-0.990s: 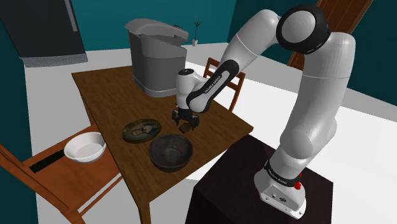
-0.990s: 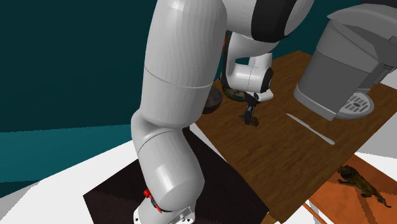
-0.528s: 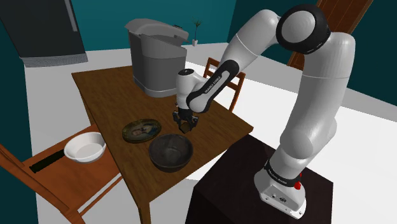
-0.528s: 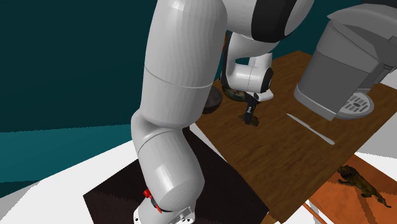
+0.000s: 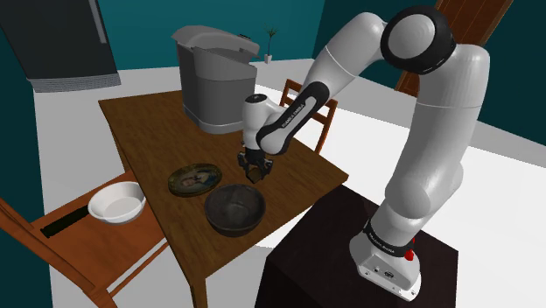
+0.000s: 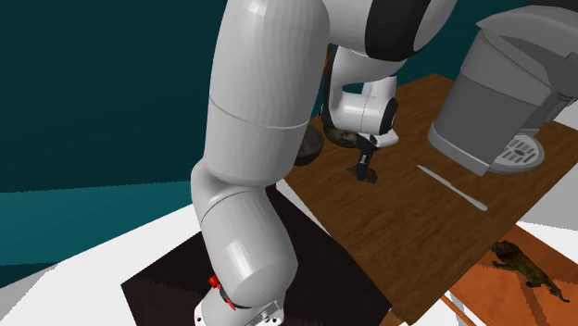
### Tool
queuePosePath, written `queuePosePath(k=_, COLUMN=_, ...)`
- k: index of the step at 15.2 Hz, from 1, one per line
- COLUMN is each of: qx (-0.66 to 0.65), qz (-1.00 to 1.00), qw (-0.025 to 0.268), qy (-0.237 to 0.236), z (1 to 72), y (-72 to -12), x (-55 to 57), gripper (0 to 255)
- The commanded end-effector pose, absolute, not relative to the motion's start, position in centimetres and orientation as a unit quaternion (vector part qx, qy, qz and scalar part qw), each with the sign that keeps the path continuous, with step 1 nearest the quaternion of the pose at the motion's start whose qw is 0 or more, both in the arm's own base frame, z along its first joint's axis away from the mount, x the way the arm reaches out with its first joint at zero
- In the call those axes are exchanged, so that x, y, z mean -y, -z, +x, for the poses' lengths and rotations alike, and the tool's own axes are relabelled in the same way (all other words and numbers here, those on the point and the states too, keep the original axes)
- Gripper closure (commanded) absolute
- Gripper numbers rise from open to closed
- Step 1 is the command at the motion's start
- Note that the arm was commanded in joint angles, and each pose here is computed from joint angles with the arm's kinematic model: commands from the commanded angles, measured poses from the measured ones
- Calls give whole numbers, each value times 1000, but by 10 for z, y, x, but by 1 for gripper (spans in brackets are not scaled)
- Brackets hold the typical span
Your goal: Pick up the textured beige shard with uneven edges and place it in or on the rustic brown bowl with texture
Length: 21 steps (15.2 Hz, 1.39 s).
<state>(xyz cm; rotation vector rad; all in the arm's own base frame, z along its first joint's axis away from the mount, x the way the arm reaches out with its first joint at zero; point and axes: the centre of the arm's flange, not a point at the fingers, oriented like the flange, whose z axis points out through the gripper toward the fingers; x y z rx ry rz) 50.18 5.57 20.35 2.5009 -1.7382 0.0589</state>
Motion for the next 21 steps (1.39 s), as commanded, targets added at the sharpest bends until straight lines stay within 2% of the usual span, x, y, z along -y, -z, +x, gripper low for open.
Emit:
queuePosePath(k=1, qx=570, qz=820, qw=48, qy=-19, z=502, y=-212, x=-56, gripper=255)
queuePosePath(k=21, qx=570, qz=820, qw=48, qy=-19, z=502, y=-317, x=-56, gripper=255)
